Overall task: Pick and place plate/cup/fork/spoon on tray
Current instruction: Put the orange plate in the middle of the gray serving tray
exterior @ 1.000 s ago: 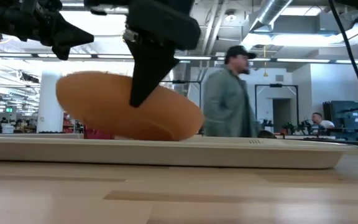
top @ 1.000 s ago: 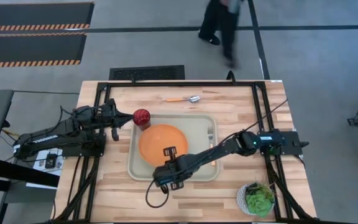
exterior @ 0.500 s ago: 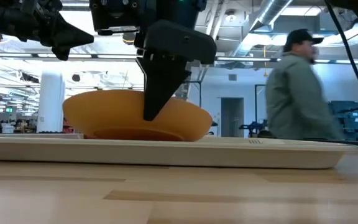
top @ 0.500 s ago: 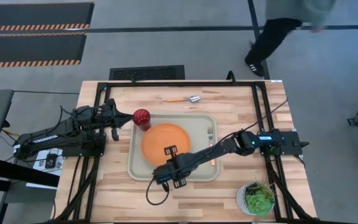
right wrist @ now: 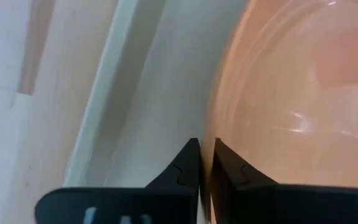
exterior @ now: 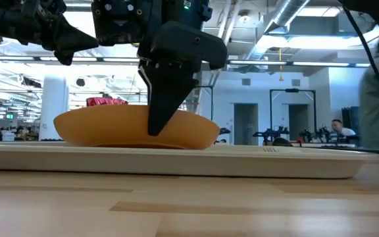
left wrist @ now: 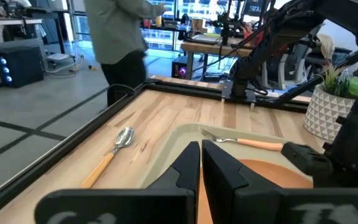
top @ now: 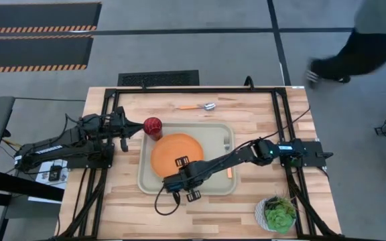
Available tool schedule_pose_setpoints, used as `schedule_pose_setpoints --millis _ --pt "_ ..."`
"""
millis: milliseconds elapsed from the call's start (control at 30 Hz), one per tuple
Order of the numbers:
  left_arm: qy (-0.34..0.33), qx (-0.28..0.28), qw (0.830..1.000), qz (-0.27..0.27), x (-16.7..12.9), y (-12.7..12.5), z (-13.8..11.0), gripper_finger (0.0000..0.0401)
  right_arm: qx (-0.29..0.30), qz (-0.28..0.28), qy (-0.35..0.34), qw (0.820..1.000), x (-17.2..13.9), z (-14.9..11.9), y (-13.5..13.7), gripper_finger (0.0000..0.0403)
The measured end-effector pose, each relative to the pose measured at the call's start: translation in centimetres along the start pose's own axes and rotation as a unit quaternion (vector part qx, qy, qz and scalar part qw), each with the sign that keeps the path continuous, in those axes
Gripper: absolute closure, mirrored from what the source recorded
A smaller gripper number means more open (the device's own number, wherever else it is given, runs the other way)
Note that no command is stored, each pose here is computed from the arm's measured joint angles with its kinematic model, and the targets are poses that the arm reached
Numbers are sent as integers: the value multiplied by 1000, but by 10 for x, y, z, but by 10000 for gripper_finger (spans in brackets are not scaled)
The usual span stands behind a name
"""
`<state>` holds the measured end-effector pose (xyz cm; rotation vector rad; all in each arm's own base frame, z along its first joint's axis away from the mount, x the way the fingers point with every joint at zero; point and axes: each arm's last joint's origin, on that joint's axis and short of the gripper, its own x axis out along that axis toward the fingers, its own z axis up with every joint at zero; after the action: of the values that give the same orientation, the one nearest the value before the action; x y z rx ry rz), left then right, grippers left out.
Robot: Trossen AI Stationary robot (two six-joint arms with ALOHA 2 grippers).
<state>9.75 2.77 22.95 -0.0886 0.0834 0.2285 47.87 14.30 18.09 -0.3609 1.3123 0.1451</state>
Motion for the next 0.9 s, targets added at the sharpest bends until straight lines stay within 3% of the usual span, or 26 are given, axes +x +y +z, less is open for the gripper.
schedule_pose_setpoints --millis 500,900 --pt "1 0 1000 0 0 0 0 395 31 46 0 998 2 -1 -11 363" --pt "1 3 1000 0 0 0 0 395 59 54 2 997 3 -1 -10 286"
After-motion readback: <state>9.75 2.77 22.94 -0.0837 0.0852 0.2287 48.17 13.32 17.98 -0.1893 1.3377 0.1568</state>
